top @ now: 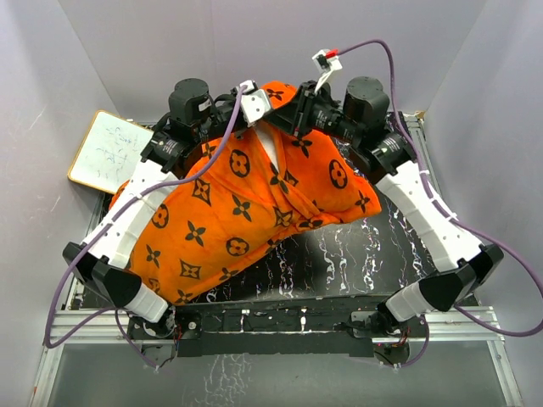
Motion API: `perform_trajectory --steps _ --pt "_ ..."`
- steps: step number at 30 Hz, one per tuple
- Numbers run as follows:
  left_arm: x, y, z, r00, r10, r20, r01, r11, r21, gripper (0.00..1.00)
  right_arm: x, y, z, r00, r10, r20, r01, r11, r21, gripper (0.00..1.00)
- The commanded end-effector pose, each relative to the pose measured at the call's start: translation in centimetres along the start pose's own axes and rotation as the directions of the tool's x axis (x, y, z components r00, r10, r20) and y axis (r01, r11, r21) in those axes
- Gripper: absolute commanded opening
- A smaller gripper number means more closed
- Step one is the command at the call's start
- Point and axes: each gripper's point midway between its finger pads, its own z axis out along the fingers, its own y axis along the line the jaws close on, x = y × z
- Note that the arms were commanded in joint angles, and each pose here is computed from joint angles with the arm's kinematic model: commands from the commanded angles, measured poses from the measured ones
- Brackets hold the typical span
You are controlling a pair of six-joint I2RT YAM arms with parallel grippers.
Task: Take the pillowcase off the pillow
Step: Remove the pillow from the pillowcase.
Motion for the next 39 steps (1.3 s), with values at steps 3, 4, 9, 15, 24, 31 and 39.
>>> perform_trajectory --steps 3,4,9,15,24,31,39 --pt "-5.6 7.6 -1.3 0.989 0.025 0.149 0.021 0.953 -0.303 0.00 -8.2 4.9 -6.0 0.947 -0.053 0.317 0.066 0.997 -0.028 0.16" --pt "-5.9 8.0 -1.4 0.988 0.030 0.151 0.020 0.949 -0.315 0.00 -7.9 4.6 -6.2 0.947 -0.050 0.317 0.057 0.998 -0.015 0.16" --pt "-6.8 10.5 -2.3 0.985 0.089 0.144 -0.020 0.906 -0.423 0.00 -6.3 2.6 -7.8 0.946 -0.047 0.321 0.018 0.996 0.092 0.41" --pt "-8.5 13.5 -3.1 0.979 0.149 0.137 -0.047 0.827 -0.560 0.00 -0.6 0.5 -8.4 0.973 -0.023 0.232 -0.008 0.991 0.134 0.57" --pt "-20.0 12.5 -2.1 0.900 0.377 0.218 -0.168 0.762 -0.626 0.00 4.4 -5.0 -5.1 0.985 -0.152 0.079 0.126 0.956 0.264 0.70" --pt "-28.4 12.2 -5.6 0.786 0.519 0.335 -0.107 0.649 -0.753 0.00 2.4 -8.2 -3.2 0.961 -0.273 0.045 0.236 0.894 0.381 0.66" --pt "-35.3 7.3 -10.2 0.667 0.619 0.415 -0.085 0.617 -0.783 0.00 -4.0 -12.2 -5.1 0.875 -0.453 0.170 0.235 0.704 0.670 0.62"
